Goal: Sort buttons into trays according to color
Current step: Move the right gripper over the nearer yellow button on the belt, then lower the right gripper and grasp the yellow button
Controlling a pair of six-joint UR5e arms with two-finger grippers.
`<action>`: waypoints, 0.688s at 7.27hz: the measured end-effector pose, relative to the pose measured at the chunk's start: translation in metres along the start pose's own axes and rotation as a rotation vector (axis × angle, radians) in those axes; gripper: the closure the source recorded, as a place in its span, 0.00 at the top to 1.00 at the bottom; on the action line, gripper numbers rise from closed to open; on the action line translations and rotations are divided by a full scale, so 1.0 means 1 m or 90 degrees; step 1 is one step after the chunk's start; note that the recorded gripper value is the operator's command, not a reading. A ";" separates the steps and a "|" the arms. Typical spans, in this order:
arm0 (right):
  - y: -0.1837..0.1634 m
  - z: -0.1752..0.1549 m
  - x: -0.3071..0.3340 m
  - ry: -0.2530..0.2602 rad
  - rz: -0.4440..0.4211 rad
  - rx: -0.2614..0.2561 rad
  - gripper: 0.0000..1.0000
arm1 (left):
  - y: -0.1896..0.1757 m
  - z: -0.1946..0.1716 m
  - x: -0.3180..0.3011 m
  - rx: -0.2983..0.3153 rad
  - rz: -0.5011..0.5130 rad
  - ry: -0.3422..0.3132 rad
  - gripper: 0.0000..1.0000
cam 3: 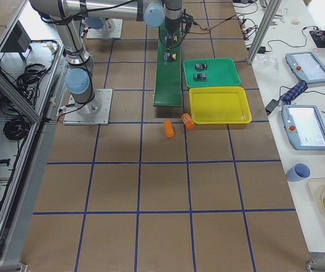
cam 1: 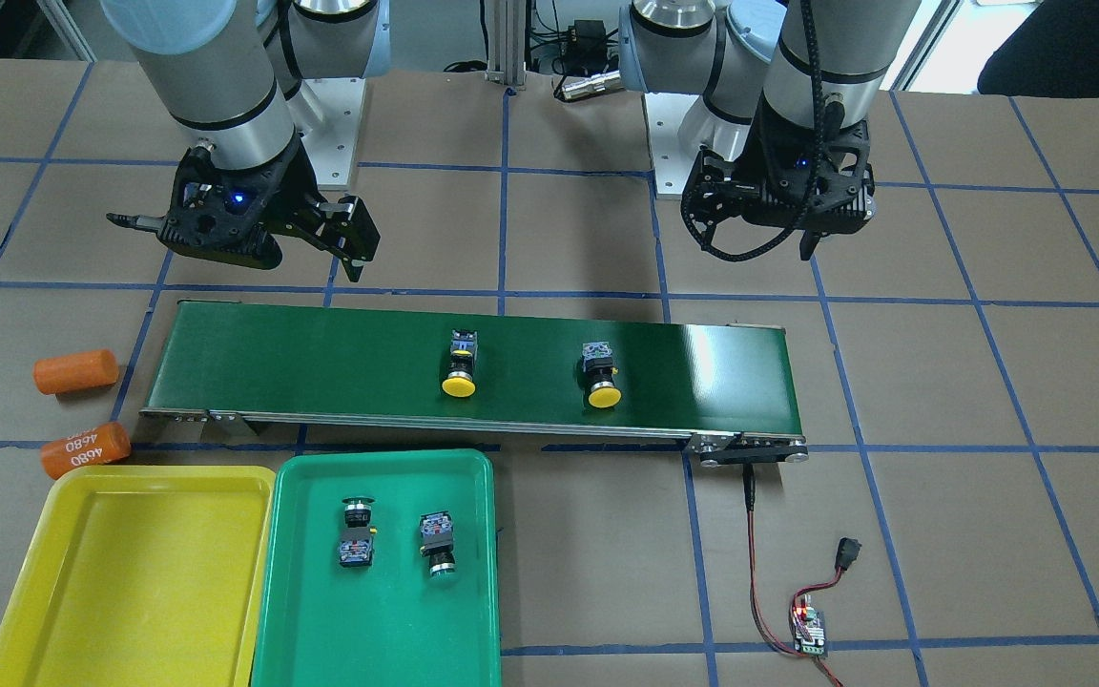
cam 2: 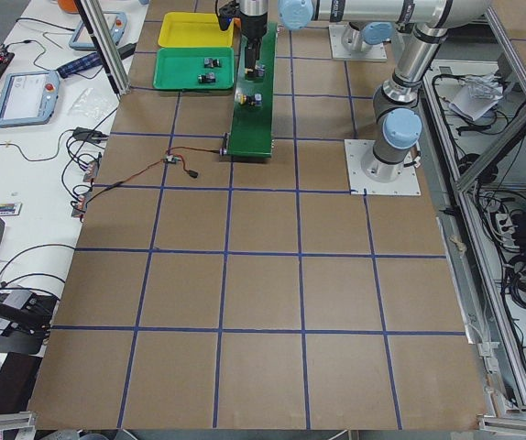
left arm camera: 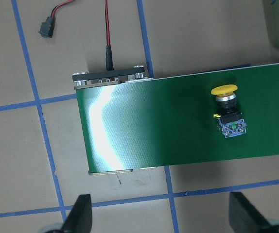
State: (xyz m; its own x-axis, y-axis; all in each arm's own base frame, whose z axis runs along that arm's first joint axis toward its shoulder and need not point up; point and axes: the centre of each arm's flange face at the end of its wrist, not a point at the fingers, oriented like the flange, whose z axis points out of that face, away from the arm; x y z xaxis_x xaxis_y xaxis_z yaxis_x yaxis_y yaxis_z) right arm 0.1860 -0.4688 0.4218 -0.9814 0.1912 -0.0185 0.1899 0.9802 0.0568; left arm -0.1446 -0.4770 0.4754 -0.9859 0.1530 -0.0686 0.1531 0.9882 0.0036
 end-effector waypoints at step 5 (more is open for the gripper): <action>0.011 0.061 -0.034 -0.001 -0.042 -0.015 1.00 | 0.012 -0.024 -0.002 -0.019 -0.032 -0.003 1.00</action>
State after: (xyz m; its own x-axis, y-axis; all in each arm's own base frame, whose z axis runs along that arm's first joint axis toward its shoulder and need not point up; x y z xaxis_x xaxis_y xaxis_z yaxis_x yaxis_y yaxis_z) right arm 0.2233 -0.4614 0.3622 -0.9917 0.1264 -0.0253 0.1240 0.9891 0.0796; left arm -0.1420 -0.4652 0.4999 -0.9919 0.1026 -0.0747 0.1006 0.9945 0.0300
